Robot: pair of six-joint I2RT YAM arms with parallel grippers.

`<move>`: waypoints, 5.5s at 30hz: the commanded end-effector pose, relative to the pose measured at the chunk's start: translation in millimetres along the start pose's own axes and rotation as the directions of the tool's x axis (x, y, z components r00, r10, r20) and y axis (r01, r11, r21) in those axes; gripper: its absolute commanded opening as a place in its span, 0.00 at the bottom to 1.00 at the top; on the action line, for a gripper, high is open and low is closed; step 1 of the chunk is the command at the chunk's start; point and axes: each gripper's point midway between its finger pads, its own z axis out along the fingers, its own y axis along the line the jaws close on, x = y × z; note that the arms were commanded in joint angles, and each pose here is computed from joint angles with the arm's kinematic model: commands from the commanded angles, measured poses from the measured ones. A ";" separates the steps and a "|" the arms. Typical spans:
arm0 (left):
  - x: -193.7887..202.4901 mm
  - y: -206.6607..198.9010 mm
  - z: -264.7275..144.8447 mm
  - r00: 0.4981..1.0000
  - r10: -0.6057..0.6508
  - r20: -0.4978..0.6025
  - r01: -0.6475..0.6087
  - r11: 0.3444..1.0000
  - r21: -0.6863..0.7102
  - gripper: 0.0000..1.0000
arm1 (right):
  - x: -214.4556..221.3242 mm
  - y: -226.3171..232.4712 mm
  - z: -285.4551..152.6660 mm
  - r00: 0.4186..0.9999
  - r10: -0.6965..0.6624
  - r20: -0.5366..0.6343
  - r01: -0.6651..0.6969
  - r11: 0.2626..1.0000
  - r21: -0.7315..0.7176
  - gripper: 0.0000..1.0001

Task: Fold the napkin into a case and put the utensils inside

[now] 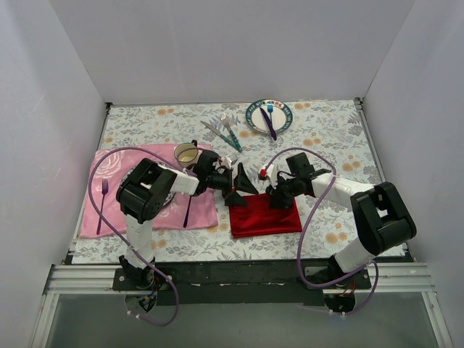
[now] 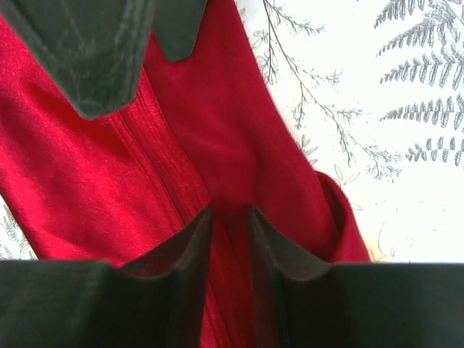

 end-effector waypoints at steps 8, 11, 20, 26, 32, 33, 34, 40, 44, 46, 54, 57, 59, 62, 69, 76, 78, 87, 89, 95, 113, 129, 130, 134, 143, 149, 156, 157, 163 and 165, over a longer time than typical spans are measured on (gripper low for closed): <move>-2.0 61.1 2.3 0.998 0.005 0.063 0.012 0.967 -0.255 0.98 | -64.4 0.3 -44.8 0.944 0.317 0.095 -0.311 0.948 -0.065 0.47; -4.4 62.3 1.3 0.998 0.020 0.065 -0.002 0.963 -0.268 0.98 | -64.2 7.3 -40.2 0.881 0.463 0.098 -0.446 0.881 -0.156 0.47; -2.3 65.4 -1.4 0.997 0.062 0.051 -0.045 0.955 -0.293 0.98 | -52.9 6.1 -16.3 0.691 0.719 0.070 -0.669 0.674 -0.313 0.50; 3.6 72.8 -3.6 0.998 0.055 0.043 -0.039 0.951 -0.305 0.98 | -17.4 21.3 -1.6 0.610 0.792 -0.024 -0.741 0.558 -0.373 0.49; 2.9 76.0 -2.8 0.998 0.053 0.045 -0.036 0.949 -0.313 0.98 | -27.0 28.1 -11.6 0.640 0.768 -0.038 -0.697 0.558 -0.450 0.48; 3.1 75.9 -2.8 0.998 0.054 0.043 -0.038 0.949 -0.312 0.98 | -33.9 27.0 -16.1 0.646 0.763 -0.029 -0.687 0.564 -0.459 0.48; 3.8 76.0 -2.5 0.998 0.055 0.041 -0.039 0.949 -0.312 0.98 | -43.2 29.1 -25.1 0.647 0.762 -0.026 -0.678 0.560 -0.476 0.48; 0.8 74.2 -2.5 0.997 0.065 0.047 -0.047 0.948 -0.314 0.98 | -93.5 11.0 -54.8 0.663 0.745 0.068 -0.623 0.600 -0.502 0.50; 1.6 74.5 -1.8 0.997 0.065 0.042 -0.049 0.950 -0.309 0.98 | -77.1 3.6 -40.6 0.640 0.766 0.052 -0.660 0.583 -0.474 0.50; 2.7 75.3 -2.0 0.997 0.064 0.039 -0.048 0.950 -0.309 0.98 | -56.6 3.5 -28.1 0.614 0.789 0.010 -0.700 0.550 -0.455 0.49; 5.4 76.0 -3.5 0.998 0.061 0.032 -0.048 0.951 -0.304 0.98 | 5.8 5.3 2.4 0.517 0.852 -0.086 -0.795 0.441 -0.416 0.46; 4.9 68.6 -4.3 0.995 0.092 0.031 -0.080 0.961 -0.265 0.98 | 21.6 0.2 13.3 0.483 0.869 -0.112 -0.826 0.409 -0.389 0.45; 1.0 39.3 -6.6 0.988 0.147 0.043 -0.138 0.976 -0.167 0.98 | 30.2 -8.3 19.6 0.466 0.877 -0.118 -0.843 0.399 -0.361 0.44; -2.8 0.9 -14.3 0.969 0.241 0.060 -0.236 0.968 -0.086 0.98 | 37.4 -24.2 21.0 0.469 0.878 -0.098 -0.853 0.422 -0.307 0.44; -15.0 -56.3 -18.6 0.945 0.318 0.079 -0.322 0.946 0.036 0.98 | 35.9 -42.0 18.6 0.497 0.866 -0.049 -0.845 0.470 -0.256 0.44; -34.5 -49.4 4.9 0.957 0.270 0.103 -0.276 0.960 0.049 0.98 | 29.5 -65.8 22.3 0.533 0.846 0.004 -0.821 0.519 -0.236 0.44; -40.1 -40.0 12.5 0.965 0.242 0.098 -0.247 0.969 0.035 0.98 | 29.6 -71.5 23.6 0.561 0.828 0.014 -0.803 0.548 -0.234 0.44; -27.9 49.5 22.3 0.995 0.077 0.068 -0.064 0.983 -0.172 0.98 | 5.8 -73.3 3.8 0.604 0.797 0.032 -0.765 0.590 -0.259 0.44; -27.2 53.5 22.4 0.994 0.081 0.071 -0.066 0.980 -0.186 0.98 | -11.4 -70.7 -8.0 0.606 0.794 0.048 -0.750 0.590 -0.297 0.45; -32.4 49.7 23.1 0.991 0.102 0.081 -0.086 0.979 -0.183 0.98 | -53.2 -46.5 -48.5 0.588 0.805 0.077 -0.724 0.567 -0.393 0.55; -33.5 32.0 19.3 0.978 0.192 0.077 -0.180 0.973 -0.145 0.98 | 26.1 -36.5 -8.6 0.457 0.883 -0.103 -0.871 0.421 -0.254 0.50; 36.2 -24.3 -17.7 0.329 0.930 -0.166 -0.938 0.301 -0.172 0.34 | 44.6 -38.2 -2.9 0.482 0.870 -0.102 -0.869 0.460 -0.181 0.40; 32.5 -22.8 -17.0 0.273 0.945 -0.177 -0.949 0.236 -0.207 0.34 | 43.8 -38.5 -3.1 0.483 0.870 -0.100 -0.869 0.462 -0.179 0.39; 39.3 -23.5 -8.4 -0.001 0.975 -0.220 -0.973 -0.052 -0.226 0.35 | 43.6 -41.2 -2.3 0.494 0.864 -0.100 -0.864 0.476 -0.163 0.31; 47.5 -26.9 29.2 -0.339 0.912 -0.231 -0.880 -0.394 -0.264 0.35 | 42.3 -43.8 0.7 0.513 0.852 -0.106 -0.856 0.499 -0.134 0.26; 59.8 -29.9 46.6 -0.463 0.862 -0.204 -0.837 -0.501 -0.217 0.38 | 42.3 -42.7 0.5 0.522 0.845 -0.112 -0.851 0.509 -0.131 0.25; 92.0 -13.2 59.3 -0.530 0.829 -0.176 -0.836 -0.546 -0.052 0.43 | 42.8 -41.7 0.6 0.535 0.836 -0.119 -0.844 0.521 -0.127 0.22; 91.8 -10.9 60.1 -0.528 0.828 -0.186 -0.837 -0.545 -0.051 0.42 | 43.3 -40.8 0.9 0.537 0.834 -0.123 -0.842 0.523 -0.128 0.22; 86.7 17.1 60.3 -0.503 0.818 -0.280 -0.847 -0.531 -0.031 0.36 | 44.0 -38.1 -0.5 0.569 0.812 -0.130 -0.822 0.556 -0.123 0.22; 86.6 16.6 59.4 -0.496 0.821 -0.282 -0.850 -0.525 -0.036 0.31 | 44.9 -37.3 -0.9 0.578 0.805 -0.132 -0.816 0.566 -0.121 0.21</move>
